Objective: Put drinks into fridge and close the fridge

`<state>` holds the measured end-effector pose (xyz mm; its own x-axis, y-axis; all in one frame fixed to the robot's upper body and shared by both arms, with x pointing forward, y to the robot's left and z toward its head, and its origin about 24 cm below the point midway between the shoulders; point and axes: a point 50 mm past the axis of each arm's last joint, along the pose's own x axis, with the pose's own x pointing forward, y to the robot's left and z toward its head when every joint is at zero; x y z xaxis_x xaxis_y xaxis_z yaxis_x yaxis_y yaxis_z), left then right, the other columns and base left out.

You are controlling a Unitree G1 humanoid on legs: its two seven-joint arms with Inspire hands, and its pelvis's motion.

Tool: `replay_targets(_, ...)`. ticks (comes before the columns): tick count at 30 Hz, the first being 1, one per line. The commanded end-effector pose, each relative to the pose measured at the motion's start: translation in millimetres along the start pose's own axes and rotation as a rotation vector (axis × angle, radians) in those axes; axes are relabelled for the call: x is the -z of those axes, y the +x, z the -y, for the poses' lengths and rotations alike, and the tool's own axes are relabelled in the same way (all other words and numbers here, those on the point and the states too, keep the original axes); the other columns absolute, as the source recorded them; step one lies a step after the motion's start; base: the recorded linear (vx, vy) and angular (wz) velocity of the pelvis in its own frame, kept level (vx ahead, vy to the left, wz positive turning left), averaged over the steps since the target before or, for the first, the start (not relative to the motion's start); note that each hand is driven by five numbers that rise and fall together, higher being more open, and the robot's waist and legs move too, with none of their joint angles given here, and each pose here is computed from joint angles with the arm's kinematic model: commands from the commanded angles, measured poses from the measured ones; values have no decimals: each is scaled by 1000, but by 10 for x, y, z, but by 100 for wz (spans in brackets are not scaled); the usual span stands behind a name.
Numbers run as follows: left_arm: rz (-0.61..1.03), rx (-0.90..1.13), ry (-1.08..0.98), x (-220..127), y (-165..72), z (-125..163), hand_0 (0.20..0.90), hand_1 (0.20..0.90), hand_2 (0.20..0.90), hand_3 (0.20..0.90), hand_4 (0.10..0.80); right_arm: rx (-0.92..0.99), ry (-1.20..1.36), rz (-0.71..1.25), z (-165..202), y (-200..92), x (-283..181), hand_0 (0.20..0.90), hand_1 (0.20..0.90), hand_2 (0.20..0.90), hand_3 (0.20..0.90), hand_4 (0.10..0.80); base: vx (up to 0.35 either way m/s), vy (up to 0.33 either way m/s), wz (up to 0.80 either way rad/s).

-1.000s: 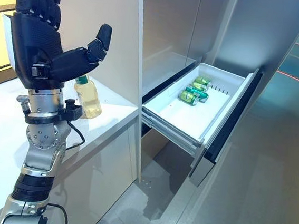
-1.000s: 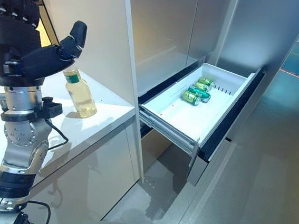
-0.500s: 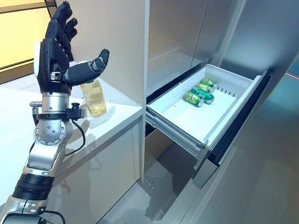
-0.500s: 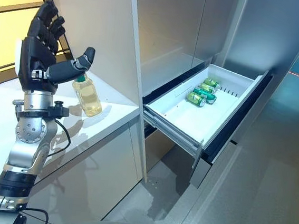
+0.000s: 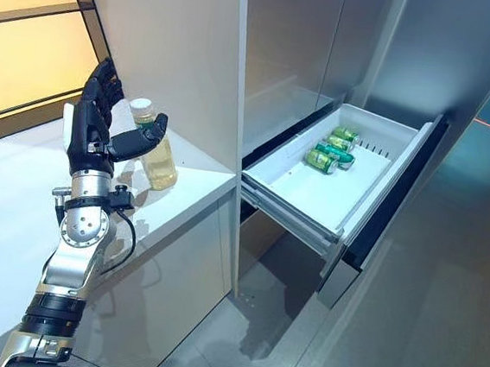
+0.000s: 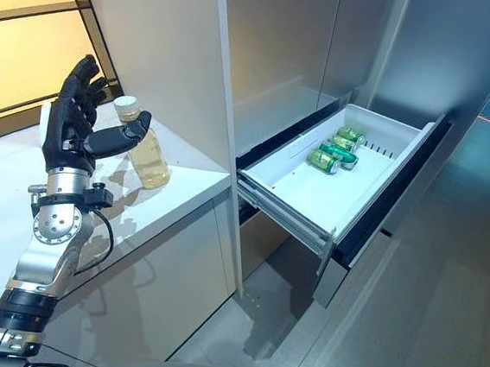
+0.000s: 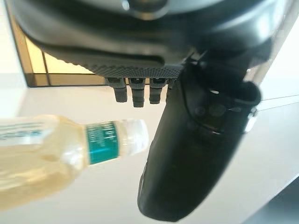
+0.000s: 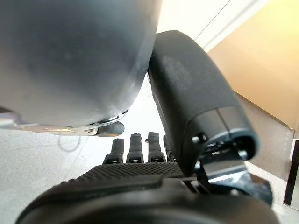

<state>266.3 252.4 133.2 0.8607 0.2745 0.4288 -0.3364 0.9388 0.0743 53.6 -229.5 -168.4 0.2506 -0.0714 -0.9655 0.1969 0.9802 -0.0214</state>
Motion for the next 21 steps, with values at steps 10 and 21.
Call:
replay_targets(10, 119, 8, -61, -255, 322, 69, 900, 900, 900, 900, 800, -58, -71, 42, -173, 39, -232, 900, 900, 900, 900, 800, 7, 1, -2)
replay_targets(21, 63, -32, -12, -167, 426, 18, 900, 900, 900, 900, 800, -52, -77, 36, -142, 33, -220, 900, 900, 900, 900, 800, 9, 3, -4)
